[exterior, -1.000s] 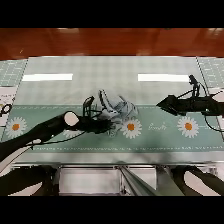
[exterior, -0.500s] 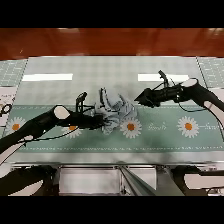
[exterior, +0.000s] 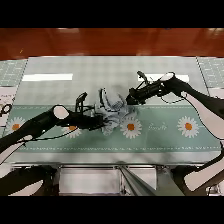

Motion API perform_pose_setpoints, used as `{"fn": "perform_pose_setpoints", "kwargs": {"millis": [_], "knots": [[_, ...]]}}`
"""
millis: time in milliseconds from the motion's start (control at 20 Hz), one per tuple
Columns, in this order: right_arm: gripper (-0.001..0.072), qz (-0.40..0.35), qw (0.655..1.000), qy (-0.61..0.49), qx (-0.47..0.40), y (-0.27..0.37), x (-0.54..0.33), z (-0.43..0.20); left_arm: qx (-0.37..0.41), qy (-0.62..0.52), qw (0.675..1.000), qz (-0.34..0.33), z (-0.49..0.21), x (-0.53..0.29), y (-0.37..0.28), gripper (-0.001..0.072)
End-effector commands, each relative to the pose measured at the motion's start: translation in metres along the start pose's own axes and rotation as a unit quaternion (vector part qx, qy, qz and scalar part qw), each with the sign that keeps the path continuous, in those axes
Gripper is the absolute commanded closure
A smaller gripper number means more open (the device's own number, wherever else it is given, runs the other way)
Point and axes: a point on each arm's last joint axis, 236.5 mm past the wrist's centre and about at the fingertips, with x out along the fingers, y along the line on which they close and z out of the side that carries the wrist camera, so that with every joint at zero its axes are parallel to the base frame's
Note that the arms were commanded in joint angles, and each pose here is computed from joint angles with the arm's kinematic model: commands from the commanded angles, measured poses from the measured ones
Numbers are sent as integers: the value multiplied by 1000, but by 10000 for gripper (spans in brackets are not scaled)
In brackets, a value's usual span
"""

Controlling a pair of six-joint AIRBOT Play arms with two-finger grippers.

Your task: Fold the shirts.

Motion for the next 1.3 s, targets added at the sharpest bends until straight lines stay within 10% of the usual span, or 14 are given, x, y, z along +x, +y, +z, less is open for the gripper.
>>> {"fn": "perform_pose_setpoints", "kwargs": {"millis": [0, 400, 1050, 1250], "knots": [[682, 3, 999, 0, -48, 25, -21, 10, 1, -20, 1000, -13, 17, -20, -4, 692], [683, -131, 929, -229, -259, 191, -212, 48, 130, -337, 926, -110, 137, -275, -125, 692], [683, -277, 636, -588, -416, 388, -477, -182, 384, -595, 702, -76, 15, -574, -302, 692], [683, -291, 644, -589, -393, 374, -480, -226, 380, -560, 736, -4, -11, -556, -271, 692]]}}
